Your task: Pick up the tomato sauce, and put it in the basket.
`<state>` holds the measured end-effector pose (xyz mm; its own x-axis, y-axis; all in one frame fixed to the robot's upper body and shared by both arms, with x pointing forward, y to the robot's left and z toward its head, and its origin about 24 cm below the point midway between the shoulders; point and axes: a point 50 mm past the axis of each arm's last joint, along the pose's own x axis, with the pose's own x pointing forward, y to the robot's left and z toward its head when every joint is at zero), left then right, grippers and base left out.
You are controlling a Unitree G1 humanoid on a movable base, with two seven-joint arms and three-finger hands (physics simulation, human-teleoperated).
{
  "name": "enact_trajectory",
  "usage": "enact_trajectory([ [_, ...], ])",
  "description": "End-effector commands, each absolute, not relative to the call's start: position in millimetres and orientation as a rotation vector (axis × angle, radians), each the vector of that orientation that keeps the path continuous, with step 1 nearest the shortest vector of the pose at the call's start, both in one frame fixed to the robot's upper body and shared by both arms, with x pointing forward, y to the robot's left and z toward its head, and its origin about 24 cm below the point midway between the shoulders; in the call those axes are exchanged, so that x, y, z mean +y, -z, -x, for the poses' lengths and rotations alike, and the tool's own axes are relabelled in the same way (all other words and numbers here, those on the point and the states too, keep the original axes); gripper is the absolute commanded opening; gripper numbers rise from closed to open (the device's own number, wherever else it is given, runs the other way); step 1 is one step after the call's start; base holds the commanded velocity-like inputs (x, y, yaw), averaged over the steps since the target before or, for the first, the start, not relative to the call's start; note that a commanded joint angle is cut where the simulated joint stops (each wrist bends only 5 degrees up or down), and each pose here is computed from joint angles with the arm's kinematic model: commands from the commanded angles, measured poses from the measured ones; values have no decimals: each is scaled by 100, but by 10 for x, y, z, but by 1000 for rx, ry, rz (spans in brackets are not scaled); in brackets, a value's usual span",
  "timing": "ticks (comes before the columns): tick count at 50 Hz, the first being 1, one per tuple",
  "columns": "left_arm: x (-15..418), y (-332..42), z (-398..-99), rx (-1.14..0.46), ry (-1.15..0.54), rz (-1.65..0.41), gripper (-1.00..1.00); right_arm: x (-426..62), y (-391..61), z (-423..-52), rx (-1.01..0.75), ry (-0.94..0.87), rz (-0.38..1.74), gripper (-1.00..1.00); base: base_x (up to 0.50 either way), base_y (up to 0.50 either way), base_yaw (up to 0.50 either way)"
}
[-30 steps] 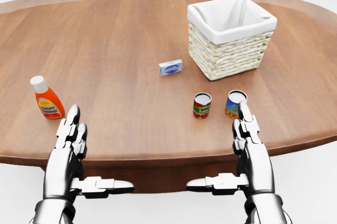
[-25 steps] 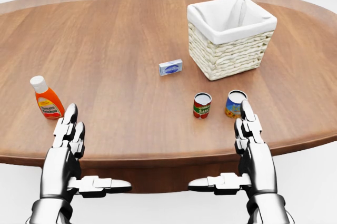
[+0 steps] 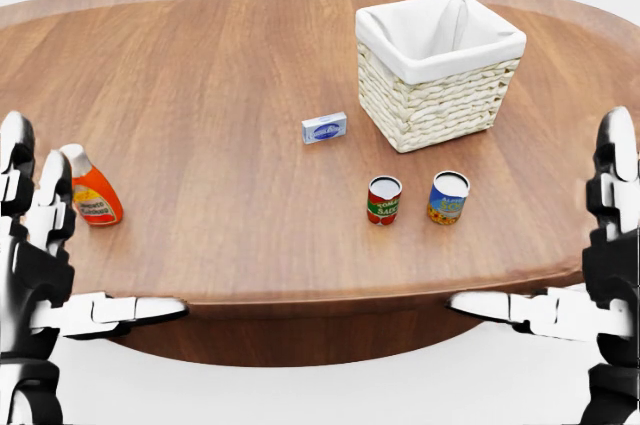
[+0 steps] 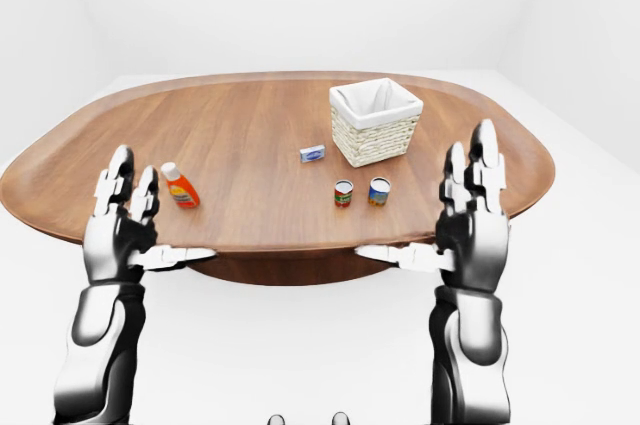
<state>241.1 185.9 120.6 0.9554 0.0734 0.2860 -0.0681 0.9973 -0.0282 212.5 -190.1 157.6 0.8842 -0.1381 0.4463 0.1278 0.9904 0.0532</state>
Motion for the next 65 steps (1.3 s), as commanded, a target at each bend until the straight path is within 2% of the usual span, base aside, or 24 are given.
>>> enact_trajectory([
  [1, 2102, -2098, -1972, -722, -163, 10, 100, -2233, -2416, -1336, -860, 262, -85, 100, 0, 0, 0],
  [5, 2123, -2266, -1839, -818, -168, 14, 100, -2460, -2517, -1207, -743, 343, -71, 100, 0, 0, 0],
  [8, 2106, -2273, -1827, -822, -164, 11, 100, -2482, -2594, -1132, -773, 330, -71, 100, 0, 0, 0],
  [20, 2095, -2230, -1859, -797, -157, 0, 100, -2406, -2522, -1232, -736, 306, -75, 100, 0, -9, 0],
  [65, 2062, -2211, -1859, -789, -149, 2, 100, -2389, -2484, -1239, -720, 303, -81, 100, 0, -49, 0],
])
